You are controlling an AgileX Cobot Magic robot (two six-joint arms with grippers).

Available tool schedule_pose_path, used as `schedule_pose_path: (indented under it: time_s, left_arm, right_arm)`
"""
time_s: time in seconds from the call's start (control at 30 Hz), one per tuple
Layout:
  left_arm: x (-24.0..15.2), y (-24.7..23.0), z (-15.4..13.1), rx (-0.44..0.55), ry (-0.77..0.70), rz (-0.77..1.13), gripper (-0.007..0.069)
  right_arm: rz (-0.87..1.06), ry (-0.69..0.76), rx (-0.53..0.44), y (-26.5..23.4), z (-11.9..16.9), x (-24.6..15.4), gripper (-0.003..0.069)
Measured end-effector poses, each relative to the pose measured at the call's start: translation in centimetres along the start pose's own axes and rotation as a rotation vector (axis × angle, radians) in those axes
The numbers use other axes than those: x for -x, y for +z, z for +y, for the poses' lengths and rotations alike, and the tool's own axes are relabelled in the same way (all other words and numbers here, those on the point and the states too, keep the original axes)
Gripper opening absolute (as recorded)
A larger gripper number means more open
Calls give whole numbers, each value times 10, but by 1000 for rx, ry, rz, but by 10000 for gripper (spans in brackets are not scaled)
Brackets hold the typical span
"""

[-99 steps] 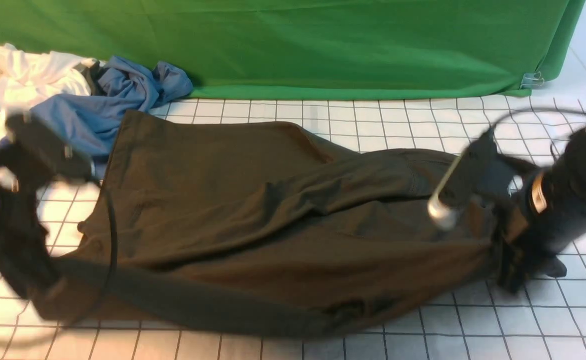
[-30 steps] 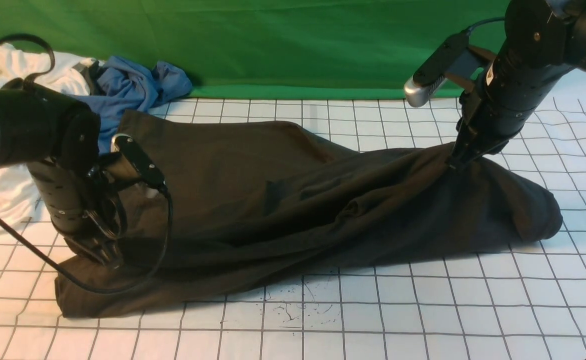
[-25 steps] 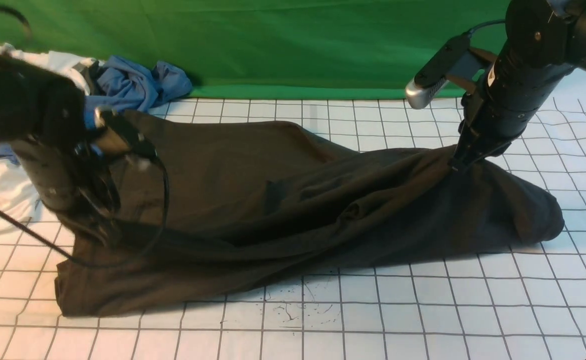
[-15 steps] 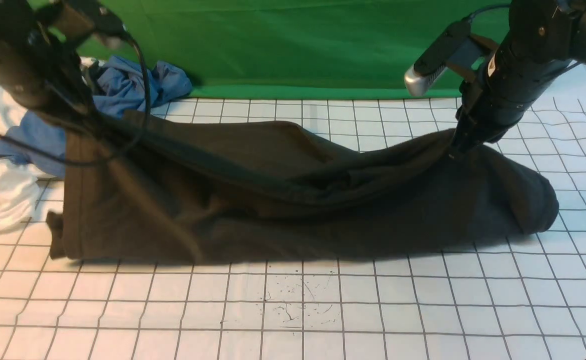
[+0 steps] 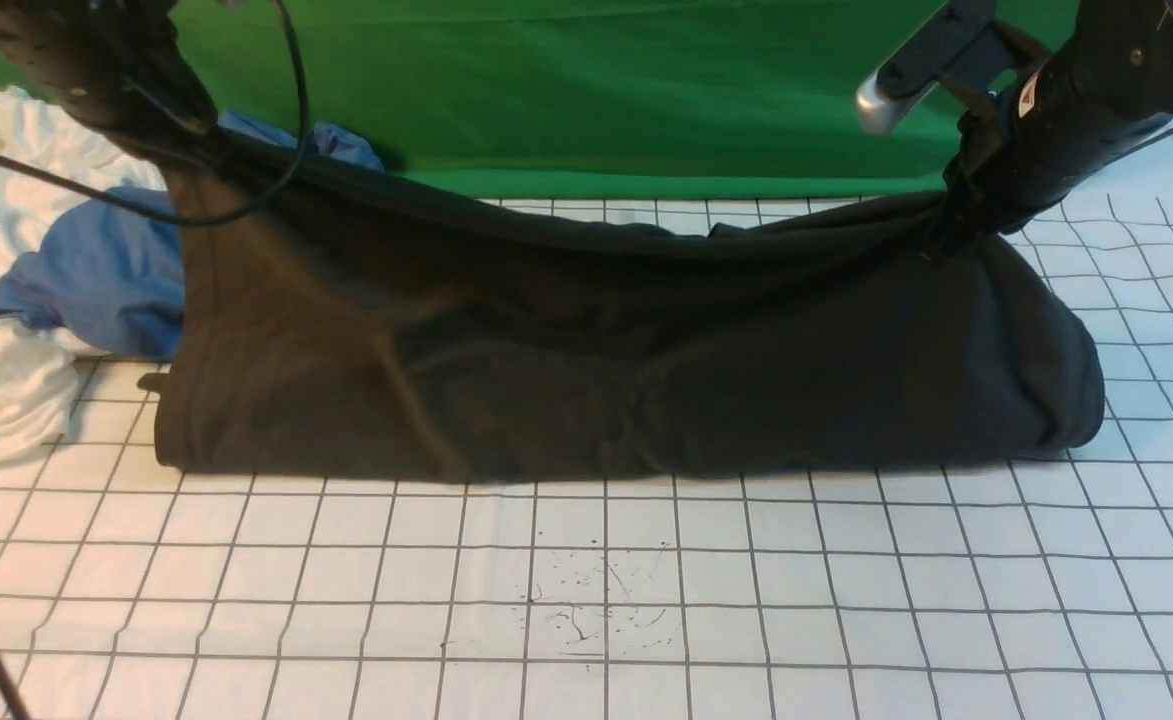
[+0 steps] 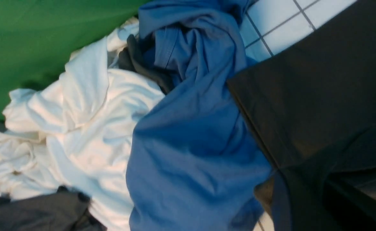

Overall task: Fold a long-sleeved shirt over a white checkered tablecloth.
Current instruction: 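Fold the black garment in half by bringing its near edge over to the far edge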

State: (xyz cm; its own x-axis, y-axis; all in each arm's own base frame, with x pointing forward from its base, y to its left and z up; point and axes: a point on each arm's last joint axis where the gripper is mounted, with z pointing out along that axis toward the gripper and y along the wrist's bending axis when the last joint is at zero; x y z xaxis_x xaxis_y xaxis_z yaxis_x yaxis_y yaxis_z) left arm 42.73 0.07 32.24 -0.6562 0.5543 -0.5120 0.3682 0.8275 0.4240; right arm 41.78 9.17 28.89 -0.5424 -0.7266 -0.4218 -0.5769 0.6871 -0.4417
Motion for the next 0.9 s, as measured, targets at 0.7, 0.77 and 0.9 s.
schedule_pose_path:
  time_s: [0.7, 0.77, 0.9]
  left_arm:
    - [0, 69, -6, 28, -63, -30, -18]
    - [-2, 72, -5, 31, -70, -31, -18]
    - [-5, 78, -2, 41, -92, -30, -18]
  right_arm:
    - [-55, 90, -23, 65, -4, 0, 36]
    - [-67, 97, -28, 67, -4, 1, 57]
    - [-85, 105, -38, 68, -6, 2, 158]
